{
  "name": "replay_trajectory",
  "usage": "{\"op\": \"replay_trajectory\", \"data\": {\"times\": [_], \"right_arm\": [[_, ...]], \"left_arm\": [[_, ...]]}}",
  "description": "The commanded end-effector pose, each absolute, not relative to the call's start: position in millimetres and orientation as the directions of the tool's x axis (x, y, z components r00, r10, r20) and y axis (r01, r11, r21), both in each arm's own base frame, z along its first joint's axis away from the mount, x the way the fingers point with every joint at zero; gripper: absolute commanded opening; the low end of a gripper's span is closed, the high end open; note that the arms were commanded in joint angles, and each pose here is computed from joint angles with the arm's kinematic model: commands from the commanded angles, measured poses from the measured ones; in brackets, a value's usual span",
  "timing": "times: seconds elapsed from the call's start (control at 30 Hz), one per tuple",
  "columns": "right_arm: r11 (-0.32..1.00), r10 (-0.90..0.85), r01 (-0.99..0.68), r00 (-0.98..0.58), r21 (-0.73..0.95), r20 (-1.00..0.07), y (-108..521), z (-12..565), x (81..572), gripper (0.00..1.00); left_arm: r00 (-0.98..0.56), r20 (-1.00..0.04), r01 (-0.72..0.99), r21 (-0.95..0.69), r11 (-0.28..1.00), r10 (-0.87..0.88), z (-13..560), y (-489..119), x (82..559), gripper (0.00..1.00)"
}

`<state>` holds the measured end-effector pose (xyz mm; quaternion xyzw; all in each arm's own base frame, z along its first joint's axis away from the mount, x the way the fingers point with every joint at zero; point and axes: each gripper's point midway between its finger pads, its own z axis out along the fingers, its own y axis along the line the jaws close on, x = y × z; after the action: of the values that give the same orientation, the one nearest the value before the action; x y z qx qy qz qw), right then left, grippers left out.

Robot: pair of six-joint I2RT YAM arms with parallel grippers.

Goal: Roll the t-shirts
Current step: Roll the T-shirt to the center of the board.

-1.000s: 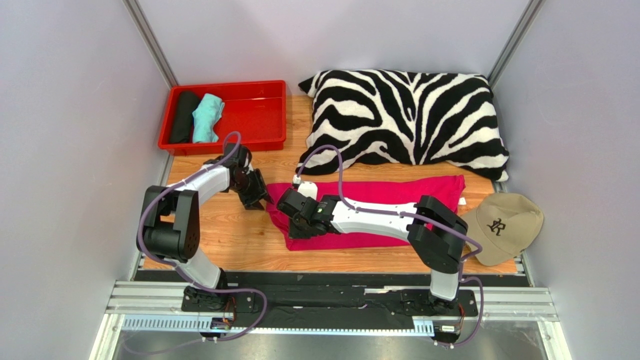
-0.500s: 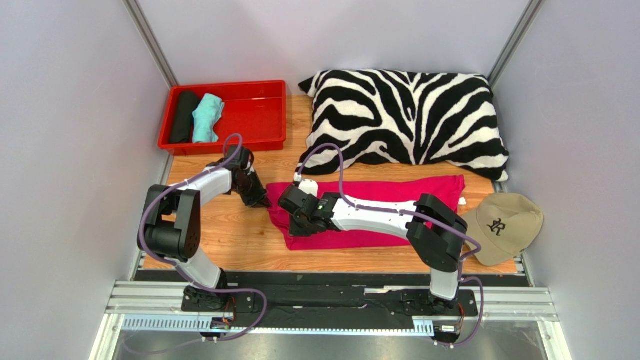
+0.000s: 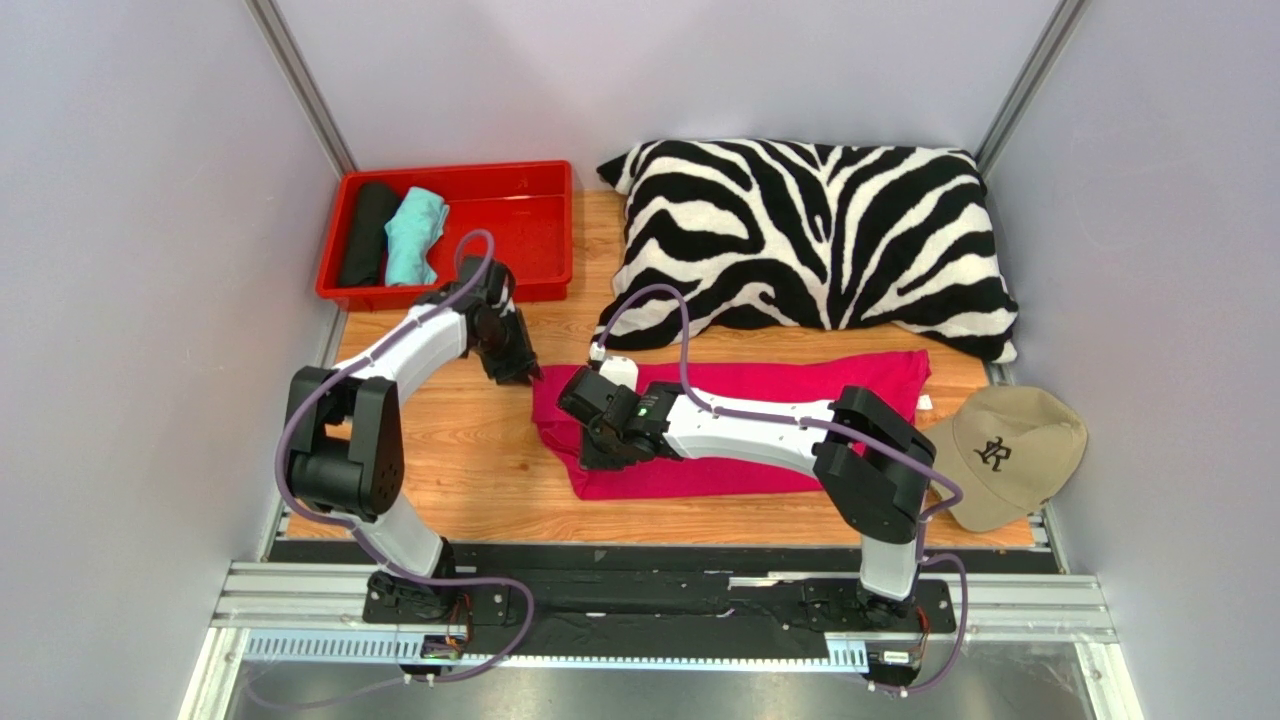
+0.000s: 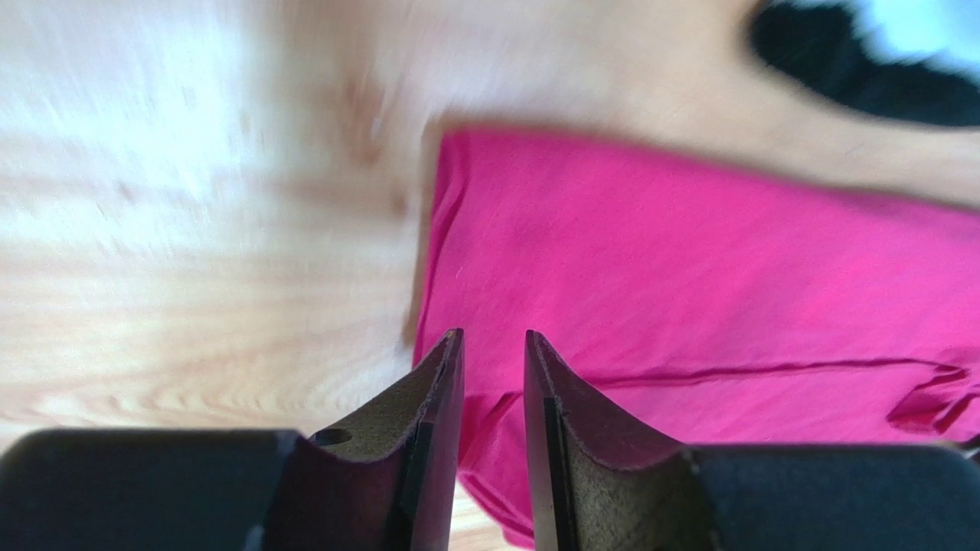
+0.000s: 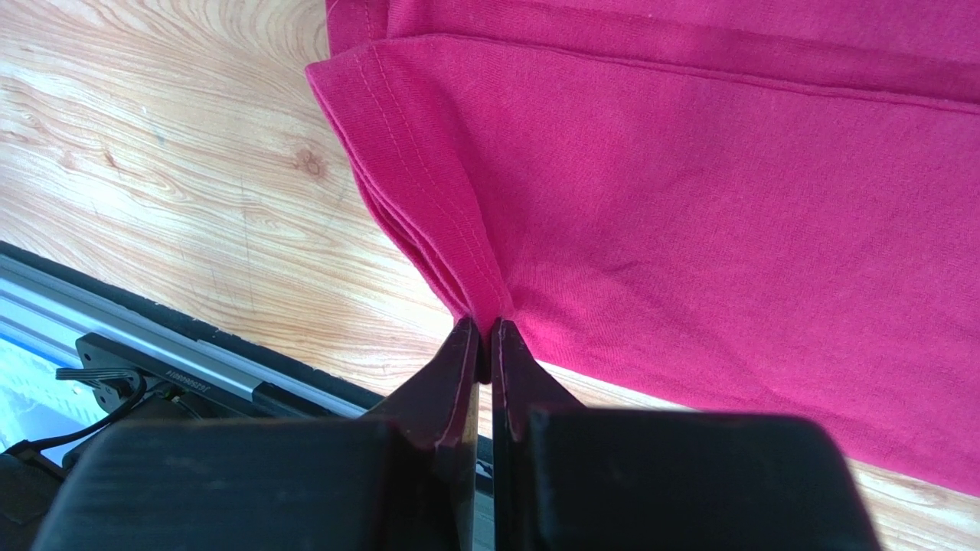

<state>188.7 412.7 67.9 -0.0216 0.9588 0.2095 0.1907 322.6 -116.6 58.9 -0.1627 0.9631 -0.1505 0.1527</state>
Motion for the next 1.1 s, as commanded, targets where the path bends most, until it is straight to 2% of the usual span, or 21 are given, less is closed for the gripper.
{"op": "replay_trajectory", "data": {"times": [0.0, 0.27, 0.37, 0.6, 0.9, 1.03, 1.07], "right_arm": [[0.881, 0.063, -0.142, -0.911, 0.452, -0.408, 425, 93, 198, 0.02], [0.874, 0.06, -0.15, -0.911, 0.463, -0.408, 428, 96, 197, 0.02], [0.874, 0.06, -0.149, -0.912, 0.463, -0.407, 427, 94, 197, 0.02], [0.868, 0.062, -0.149, -0.914, 0.473, -0.402, 429, 95, 195, 0.02], [0.86, 0.064, -0.157, -0.911, 0.486, -0.407, 430, 101, 196, 0.02], [0.855, 0.066, -0.159, -0.91, 0.494, -0.409, 430, 104, 196, 0.02], [0.854, 0.068, -0.158, -0.91, 0.495, -0.408, 430, 104, 195, 0.02]], "left_arm": [[-0.921, -0.295, -0.165, -0.3, 0.94, -0.255, 71, -110, 344, 0.35], [-0.935, -0.213, -0.214, -0.3, 0.93, -0.284, 41, -112, 340, 0.35], [-0.939, -0.188, -0.224, -0.296, 0.929, -0.287, 32, -113, 336, 0.4], [-0.935, -0.183, -0.246, -0.281, 0.928, -0.303, 27, -113, 334, 0.41], [-0.94, -0.184, -0.256, -0.173, 0.951, -0.287, 22, -112, 333, 0.42], [-0.944, -0.199, -0.242, -0.127, 0.962, -0.264, 22, -114, 334, 0.37], [-0.945, -0.2, -0.239, -0.122, 0.963, -0.26, 22, -114, 333, 0.29]]}}
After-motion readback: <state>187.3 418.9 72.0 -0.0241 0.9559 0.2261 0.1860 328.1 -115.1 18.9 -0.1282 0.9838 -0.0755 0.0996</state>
